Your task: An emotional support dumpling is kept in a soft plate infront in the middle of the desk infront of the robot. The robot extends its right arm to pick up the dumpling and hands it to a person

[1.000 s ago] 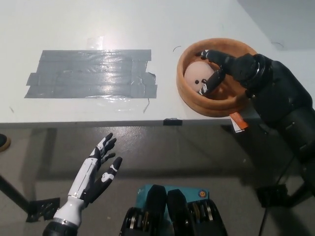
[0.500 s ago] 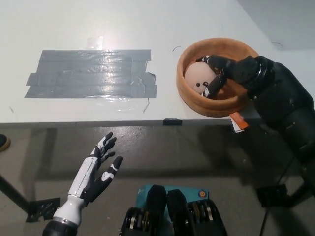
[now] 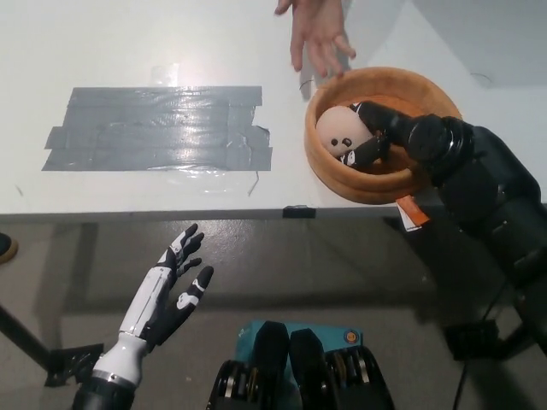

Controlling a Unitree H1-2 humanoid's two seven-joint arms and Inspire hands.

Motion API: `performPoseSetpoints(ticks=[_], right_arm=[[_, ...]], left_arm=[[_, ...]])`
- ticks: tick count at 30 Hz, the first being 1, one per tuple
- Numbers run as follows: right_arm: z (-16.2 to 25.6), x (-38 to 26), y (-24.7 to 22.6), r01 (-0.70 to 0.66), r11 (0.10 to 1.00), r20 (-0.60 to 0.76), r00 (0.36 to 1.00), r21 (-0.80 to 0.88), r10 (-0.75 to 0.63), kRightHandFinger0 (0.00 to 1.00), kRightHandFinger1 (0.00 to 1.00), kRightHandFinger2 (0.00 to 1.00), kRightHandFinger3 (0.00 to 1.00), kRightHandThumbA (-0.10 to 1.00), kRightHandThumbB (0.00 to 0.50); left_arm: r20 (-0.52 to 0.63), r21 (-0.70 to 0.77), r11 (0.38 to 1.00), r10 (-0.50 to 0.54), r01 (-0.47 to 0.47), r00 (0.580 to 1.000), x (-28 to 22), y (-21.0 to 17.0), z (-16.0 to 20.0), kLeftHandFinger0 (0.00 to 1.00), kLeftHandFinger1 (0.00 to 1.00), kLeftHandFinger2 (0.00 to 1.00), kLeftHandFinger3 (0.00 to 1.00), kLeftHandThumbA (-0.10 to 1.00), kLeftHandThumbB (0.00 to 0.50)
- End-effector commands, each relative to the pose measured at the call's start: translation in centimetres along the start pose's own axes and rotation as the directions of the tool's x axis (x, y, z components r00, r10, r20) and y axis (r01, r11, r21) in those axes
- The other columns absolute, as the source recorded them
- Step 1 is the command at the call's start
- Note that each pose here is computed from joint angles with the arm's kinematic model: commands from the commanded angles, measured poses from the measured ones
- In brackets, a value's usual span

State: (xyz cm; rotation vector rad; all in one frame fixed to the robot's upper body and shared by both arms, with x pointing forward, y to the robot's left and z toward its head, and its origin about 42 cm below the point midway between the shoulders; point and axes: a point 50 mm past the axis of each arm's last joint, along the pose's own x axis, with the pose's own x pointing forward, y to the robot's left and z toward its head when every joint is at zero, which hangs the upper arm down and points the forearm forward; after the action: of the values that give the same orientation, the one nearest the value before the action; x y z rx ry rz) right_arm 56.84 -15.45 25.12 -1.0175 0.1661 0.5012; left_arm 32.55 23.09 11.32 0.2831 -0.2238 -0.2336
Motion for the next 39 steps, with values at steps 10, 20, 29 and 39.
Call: performPoseSetpoints(ticks=[10, 20, 29, 39], right_arm=[[4.0, -3.5, -7.9, 0.289, 0.946, 0.234, 0.919, 0.145, -0.316, 0.18, 0.68, 0.96, 1.0, -0.1, 0.121], [5.4, -9.9, -12.4, 0.391, 0.883, 0.313, 0.831, 0.259, -0.46, 0.32, 0.73, 1.0, 1.0, -0.1, 0.12], [8.6, -10.4, -14.1, 0.424, 0.876, 0.379, 0.79, 0.231, -0.482, 0.18, 0.65, 0.98, 0.99, -0.1, 0.161], [11.5, -4.7, -12.8, 0.368, 0.919, 0.266, 0.88, 0.144, -0.394, 0.16, 0.64, 0.96, 0.94, -0.1, 0.219]], left_arm=[[0.062, 0.036, 0.999, 0.001, -0.003, 0.998, 2.3, 1.8, 1.7, 0.96, 1.0, 1.0, 1.0, 0.78, 0.253], [0.065, 0.033, 0.999, 0.002, -0.004, 0.998, 2.5, 1.8, 1.6, 0.97, 1.0, 1.0, 1.0, 0.75, 0.232], [0.055, 0.031, 1.0, 0.0, -0.002, 0.998, 2.4, 1.6, 1.5, 0.98, 1.0, 1.0, 1.0, 0.75, 0.235], [0.071, 0.051, 0.999, -0.004, 0.0, 0.997, 2.9, 1.7, 1.9, 0.98, 1.0, 1.0, 1.0, 0.75, 0.228]])
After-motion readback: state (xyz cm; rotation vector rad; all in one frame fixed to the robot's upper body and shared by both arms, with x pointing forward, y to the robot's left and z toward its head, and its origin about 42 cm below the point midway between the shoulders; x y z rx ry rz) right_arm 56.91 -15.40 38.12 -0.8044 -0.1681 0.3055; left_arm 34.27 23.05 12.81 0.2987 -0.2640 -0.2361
